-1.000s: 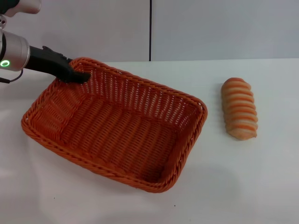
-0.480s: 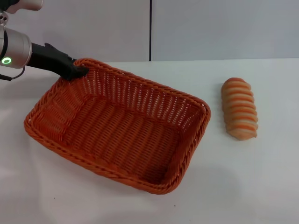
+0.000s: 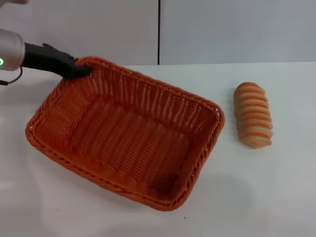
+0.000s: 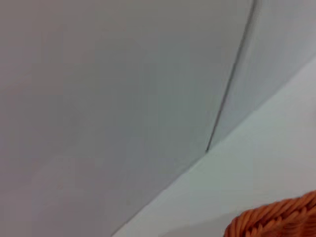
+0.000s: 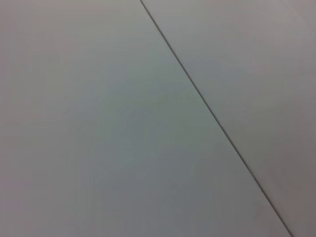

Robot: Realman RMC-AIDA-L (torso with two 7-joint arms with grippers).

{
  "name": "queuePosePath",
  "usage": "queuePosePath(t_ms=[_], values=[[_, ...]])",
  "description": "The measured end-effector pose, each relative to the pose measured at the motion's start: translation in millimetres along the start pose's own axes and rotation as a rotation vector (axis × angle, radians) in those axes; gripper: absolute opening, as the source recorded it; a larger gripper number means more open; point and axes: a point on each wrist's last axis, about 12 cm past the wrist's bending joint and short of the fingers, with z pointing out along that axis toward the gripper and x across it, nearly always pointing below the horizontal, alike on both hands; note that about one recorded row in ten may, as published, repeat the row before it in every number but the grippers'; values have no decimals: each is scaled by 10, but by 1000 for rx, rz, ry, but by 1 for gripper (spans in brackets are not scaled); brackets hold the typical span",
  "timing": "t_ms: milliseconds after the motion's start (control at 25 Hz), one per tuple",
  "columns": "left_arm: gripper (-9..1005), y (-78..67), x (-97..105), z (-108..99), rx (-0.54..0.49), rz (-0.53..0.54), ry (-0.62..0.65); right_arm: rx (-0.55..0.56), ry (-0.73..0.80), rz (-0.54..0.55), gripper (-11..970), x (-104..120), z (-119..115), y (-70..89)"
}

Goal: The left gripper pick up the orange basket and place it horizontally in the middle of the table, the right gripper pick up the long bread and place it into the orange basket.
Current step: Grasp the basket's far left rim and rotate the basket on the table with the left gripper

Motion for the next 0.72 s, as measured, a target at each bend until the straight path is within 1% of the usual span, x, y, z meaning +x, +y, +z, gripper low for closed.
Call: queuePosePath(t_ms=[160,200,320,560,600,640,720], values=[[243,11,32,-57,21,-39,-41,4,4,0,810,3,1,-7],[238,30,76,-98,27,-70,-60,8,7,0,810,5,5,-12],[221,49,118,-160,43,-112,-91,7,6,-1,810,3,15,-11],[208,55,132,-208,63,-143,-123,6,8,3,810,11,40,-4],[206,52,141,-246,86,-180,-141,8,10,4,810,15,49,-4],[204,52,141,-246,86,-180,-141,8,11,4,810,17,52,-5],[200,58,144,-259,91,-227,-142,9,13,5,811,20,58,-4]])
